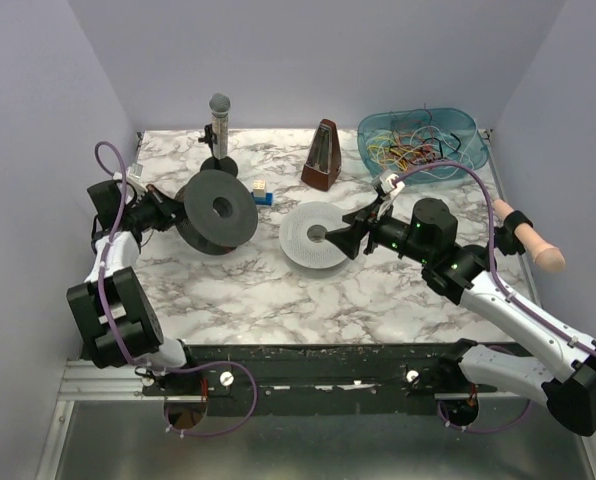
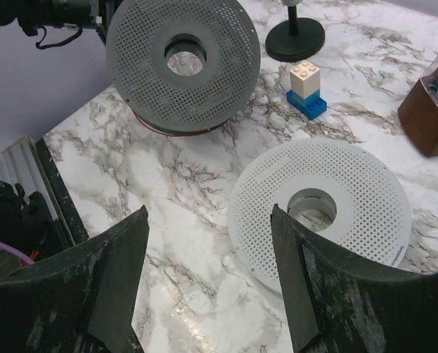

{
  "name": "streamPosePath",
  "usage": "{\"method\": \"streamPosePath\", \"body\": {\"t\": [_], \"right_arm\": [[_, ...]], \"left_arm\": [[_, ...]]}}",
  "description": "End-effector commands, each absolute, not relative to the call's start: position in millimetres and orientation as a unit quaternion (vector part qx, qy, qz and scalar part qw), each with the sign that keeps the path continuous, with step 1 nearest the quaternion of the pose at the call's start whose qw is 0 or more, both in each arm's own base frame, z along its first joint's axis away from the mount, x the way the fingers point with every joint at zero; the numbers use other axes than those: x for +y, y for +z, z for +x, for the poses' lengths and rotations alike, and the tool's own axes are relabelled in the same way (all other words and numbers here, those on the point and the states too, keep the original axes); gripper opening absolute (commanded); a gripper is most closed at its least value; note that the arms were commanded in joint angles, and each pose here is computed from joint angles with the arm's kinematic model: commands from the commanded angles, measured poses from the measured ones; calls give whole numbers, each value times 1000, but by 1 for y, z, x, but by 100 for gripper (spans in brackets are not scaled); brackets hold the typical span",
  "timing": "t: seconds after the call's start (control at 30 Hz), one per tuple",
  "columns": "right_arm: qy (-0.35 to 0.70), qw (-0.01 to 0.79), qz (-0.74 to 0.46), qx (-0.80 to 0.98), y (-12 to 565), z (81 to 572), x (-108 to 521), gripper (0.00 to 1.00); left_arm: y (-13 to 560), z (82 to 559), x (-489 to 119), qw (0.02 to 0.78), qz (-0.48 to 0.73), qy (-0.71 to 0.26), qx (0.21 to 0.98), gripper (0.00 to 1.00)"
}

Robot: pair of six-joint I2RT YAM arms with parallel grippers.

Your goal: Wrap the cables

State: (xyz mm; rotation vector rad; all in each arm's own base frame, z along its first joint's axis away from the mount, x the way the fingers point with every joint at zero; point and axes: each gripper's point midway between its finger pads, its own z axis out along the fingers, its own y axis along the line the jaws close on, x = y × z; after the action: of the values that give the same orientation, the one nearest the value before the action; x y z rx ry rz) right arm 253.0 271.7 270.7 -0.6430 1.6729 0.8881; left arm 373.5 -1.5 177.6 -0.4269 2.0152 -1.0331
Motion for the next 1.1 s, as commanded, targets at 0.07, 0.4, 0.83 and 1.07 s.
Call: {"method": "streamPosePath", "body": {"t": [0.07, 0.4, 0.83, 1.07], "right_arm": [[377, 532, -280, 704, 268, 247, 272, 76], [370, 532, -289, 705, 265, 245, 270, 76], [357, 532, -302, 706, 267, 250, 271, 88], [350, 534, -310, 705, 269, 247, 267, 89]], "left_arm": [[151, 385, 3, 379, -153, -417, 812, 0], [93, 403, 24, 314, -212, -418, 826, 0], [30, 426, 64, 229, -211, -337, 889, 18], [13, 421, 68, 146, -71, -330, 930, 0]]}}
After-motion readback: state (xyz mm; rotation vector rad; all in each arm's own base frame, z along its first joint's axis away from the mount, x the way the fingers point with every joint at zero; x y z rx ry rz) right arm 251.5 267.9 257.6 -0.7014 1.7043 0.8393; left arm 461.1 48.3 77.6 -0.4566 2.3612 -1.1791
